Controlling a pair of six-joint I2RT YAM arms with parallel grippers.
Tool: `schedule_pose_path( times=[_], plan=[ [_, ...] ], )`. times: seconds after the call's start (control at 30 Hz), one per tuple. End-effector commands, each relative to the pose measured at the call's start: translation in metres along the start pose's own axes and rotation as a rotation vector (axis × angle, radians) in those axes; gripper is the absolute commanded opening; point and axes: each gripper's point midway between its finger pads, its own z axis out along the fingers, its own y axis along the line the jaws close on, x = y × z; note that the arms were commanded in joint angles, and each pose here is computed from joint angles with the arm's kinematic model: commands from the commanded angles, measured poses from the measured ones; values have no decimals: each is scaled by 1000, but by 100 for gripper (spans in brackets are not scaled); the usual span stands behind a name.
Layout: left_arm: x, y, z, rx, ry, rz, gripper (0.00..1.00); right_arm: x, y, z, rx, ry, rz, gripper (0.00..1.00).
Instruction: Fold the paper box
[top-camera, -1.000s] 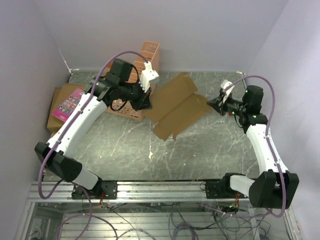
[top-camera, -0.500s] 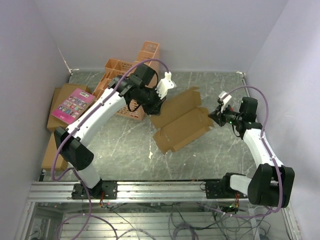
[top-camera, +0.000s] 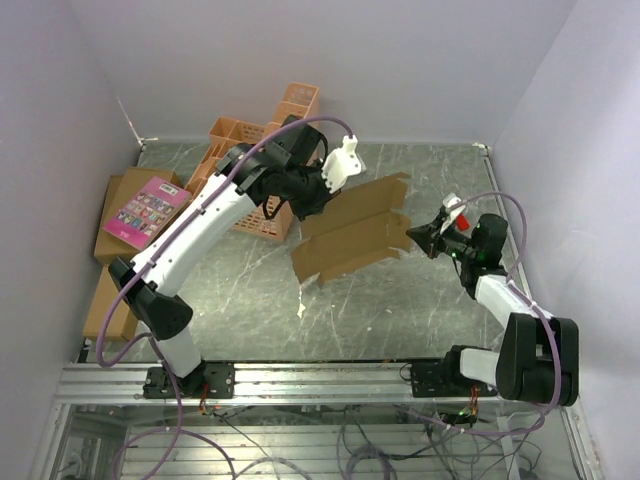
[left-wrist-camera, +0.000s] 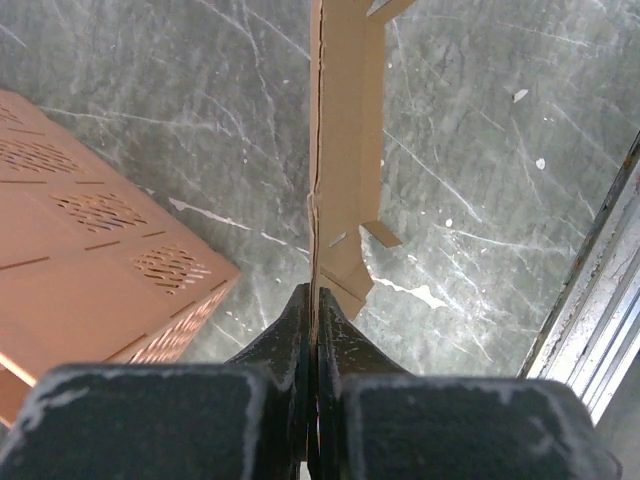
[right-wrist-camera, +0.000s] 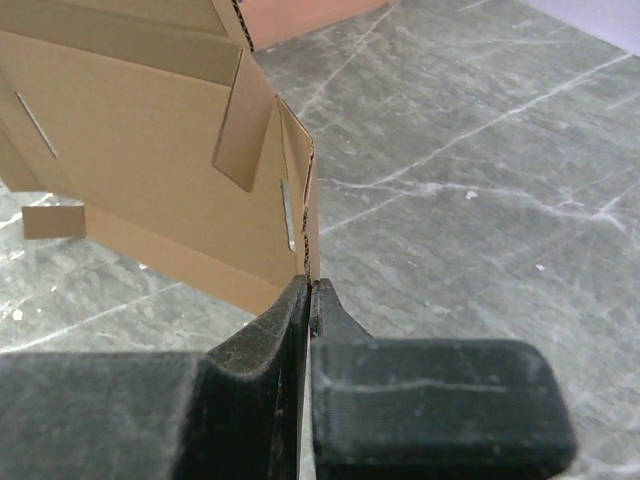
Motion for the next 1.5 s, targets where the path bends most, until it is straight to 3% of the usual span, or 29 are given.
schedule_pose_path(
  times=[0.0, 0.23, 0.77, 0.97, 1.2, 1.47],
  plan=[
    [-2, -7, 3, -19, 31, 54, 7, -15, 2, 13, 6, -118, -25, 0],
    [18, -43, 37, 67, 78, 58, 7, 10, 13, 13, -21, -61, -13, 0],
    [13, -67, 34, 163, 5, 33, 7, 21, 11, -4, -30, -19, -112, 0],
    [-3, -32, 18, 0, -20, 116, 7, -10, 17, 0, 4, -177, -255, 0],
    [-22, 5, -13, -191, -66, 219, 7, -44, -2, 30, 113, -297, -267, 0],
    [1, -7, 5, -134, -20, 229, 7, -24, 5, 51, 57, -338, -192, 0]
  ],
)
